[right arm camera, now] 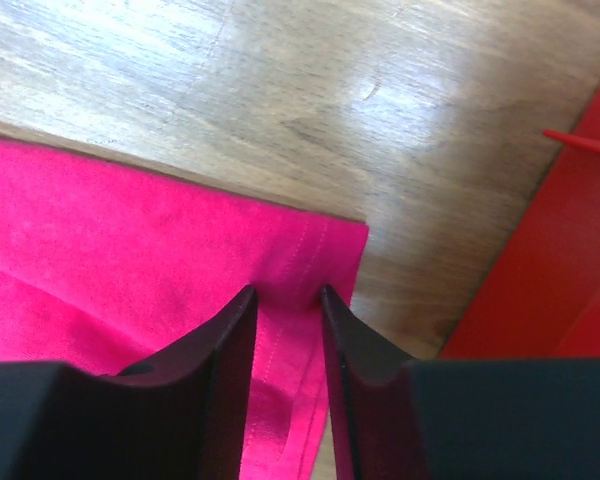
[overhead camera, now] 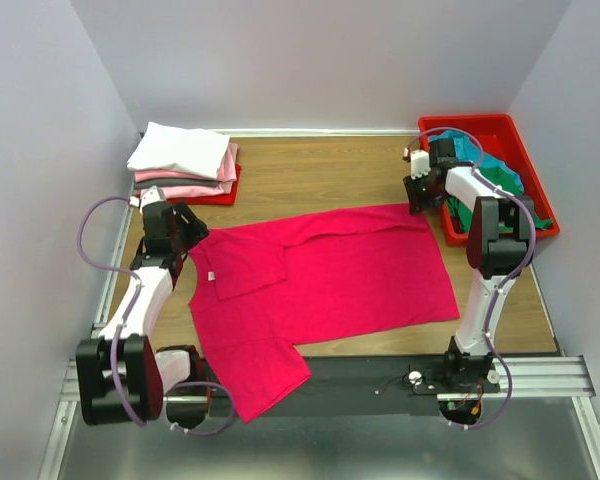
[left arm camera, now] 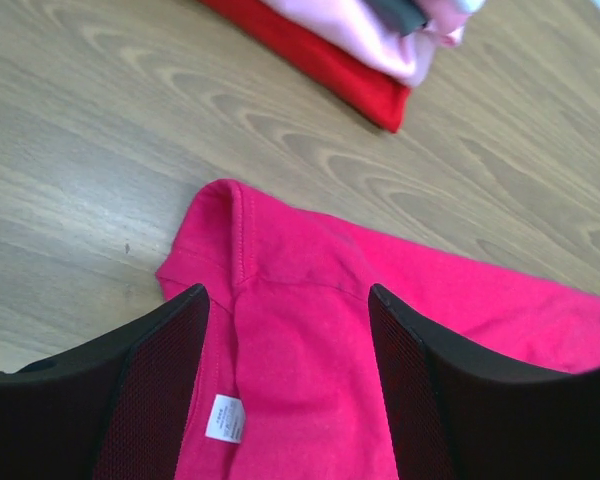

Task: Fold and stack the t-shirts
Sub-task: Fold the tshirt

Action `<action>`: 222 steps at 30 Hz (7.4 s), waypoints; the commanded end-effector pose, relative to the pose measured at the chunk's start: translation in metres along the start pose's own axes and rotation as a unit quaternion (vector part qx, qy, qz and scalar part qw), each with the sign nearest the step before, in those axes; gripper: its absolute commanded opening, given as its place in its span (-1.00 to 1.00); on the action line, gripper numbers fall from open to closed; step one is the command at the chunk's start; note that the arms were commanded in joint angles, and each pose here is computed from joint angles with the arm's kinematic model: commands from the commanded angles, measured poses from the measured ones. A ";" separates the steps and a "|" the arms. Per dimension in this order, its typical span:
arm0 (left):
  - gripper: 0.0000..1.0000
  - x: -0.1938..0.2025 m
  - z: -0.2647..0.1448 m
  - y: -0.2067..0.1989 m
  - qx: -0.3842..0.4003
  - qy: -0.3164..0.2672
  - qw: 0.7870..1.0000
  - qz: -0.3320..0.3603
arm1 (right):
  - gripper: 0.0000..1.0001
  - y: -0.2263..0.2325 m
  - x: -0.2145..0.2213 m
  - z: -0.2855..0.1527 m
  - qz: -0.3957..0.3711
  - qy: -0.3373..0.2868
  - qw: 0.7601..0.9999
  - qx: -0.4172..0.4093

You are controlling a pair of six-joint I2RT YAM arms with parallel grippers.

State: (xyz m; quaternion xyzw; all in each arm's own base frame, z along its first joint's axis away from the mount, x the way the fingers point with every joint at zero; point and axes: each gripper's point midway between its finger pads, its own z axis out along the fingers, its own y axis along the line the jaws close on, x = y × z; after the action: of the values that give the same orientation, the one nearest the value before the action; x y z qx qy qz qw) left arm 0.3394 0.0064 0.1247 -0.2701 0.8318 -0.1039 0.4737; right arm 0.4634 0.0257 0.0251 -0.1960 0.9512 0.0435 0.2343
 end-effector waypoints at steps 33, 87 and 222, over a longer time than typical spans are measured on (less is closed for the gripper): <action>-0.62 0.022 0.080 0.027 -0.063 0.049 0.995 -0.060 | -0.72 0.000 -0.021 0.001 -0.003 -0.033 0.999 -0.008; 0.34 -0.027 0.054 -0.003 0.013 0.030 0.999 -0.043 | 0.15 -0.013 -0.059 -0.057 -0.055 -0.094 0.993 0.041; -0.57 0.352 -0.267 -0.010 0.139 0.449 0.667 0.578 | 0.96 0.157 0.065 -0.154 -0.212 -0.193 0.932 -0.220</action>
State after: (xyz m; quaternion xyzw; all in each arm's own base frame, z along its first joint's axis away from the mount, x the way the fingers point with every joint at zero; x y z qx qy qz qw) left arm -0.0225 -0.2230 0.0163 0.4080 0.9109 -0.0409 0.0452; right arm 0.2831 0.1223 0.1355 -0.4362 0.7834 0.2359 0.3746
